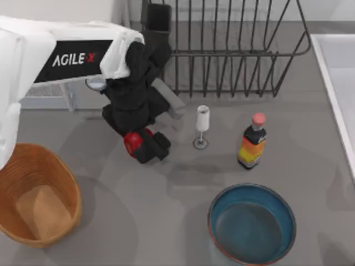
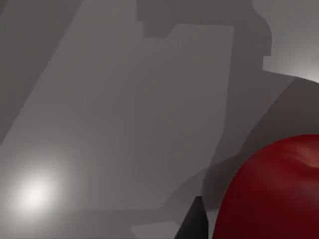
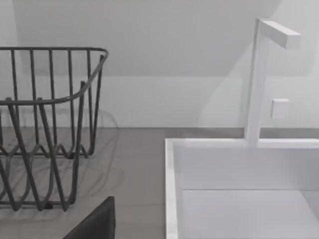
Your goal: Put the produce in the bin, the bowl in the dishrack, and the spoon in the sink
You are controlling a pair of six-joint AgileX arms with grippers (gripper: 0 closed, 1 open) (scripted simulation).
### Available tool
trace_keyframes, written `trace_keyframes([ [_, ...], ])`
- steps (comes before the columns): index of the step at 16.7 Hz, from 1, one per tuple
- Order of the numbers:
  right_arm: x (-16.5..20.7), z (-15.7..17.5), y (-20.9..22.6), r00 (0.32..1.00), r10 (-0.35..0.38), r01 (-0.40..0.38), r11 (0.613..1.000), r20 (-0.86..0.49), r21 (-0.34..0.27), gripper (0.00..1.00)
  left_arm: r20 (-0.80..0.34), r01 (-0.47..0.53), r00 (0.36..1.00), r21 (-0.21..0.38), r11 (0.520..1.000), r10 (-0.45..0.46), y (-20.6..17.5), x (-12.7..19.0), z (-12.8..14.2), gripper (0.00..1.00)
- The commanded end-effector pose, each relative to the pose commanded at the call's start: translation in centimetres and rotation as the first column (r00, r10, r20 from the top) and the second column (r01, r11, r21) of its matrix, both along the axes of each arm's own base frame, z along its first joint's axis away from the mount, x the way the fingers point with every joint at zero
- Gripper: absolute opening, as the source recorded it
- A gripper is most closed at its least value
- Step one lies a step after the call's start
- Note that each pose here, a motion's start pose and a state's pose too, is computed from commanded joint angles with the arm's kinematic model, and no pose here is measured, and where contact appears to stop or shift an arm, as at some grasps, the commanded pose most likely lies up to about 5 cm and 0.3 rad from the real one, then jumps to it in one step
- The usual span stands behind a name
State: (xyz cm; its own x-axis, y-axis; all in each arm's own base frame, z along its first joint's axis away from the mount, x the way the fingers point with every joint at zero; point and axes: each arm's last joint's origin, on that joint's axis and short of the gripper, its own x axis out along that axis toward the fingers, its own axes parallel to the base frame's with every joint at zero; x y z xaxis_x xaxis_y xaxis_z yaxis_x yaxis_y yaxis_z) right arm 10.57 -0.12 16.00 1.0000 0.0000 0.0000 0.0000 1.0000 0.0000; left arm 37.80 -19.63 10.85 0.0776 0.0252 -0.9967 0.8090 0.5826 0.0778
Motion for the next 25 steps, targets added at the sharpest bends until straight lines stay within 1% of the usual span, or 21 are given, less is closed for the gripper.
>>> trace_keyframes([
  [5,0.0,0.0,0.0,1.000,0.000,0.000,1.000,0.000,0.000,1.00,0.000,0.000,1.000,0.000,1.000,0.000,0.0,0.0,0.0,0.00],
  [6,0.0,0.0,0.0,1.000,0.000,0.000,1.000,0.000,0.000,1.00,-0.011,-0.005,1.000,-0.025,1.000,0.005,-0.2,-0.3,0.7,0.00],
  [9,0.0,0.0,0.0,1.000,0.000,0.000,1.000,0.000,0.000,1.00,-0.010,-0.006,1.000,-0.026,1.000,0.006,-0.2,-0.3,1.1,0.00],
  [25,0.0,0.0,0.0,1.000,0.000,0.000,1.000,0.000,0.000,1.00,-0.010,-0.005,1.000,-0.026,1.000,0.005,-0.4,0.0,7.4,0.00],
])
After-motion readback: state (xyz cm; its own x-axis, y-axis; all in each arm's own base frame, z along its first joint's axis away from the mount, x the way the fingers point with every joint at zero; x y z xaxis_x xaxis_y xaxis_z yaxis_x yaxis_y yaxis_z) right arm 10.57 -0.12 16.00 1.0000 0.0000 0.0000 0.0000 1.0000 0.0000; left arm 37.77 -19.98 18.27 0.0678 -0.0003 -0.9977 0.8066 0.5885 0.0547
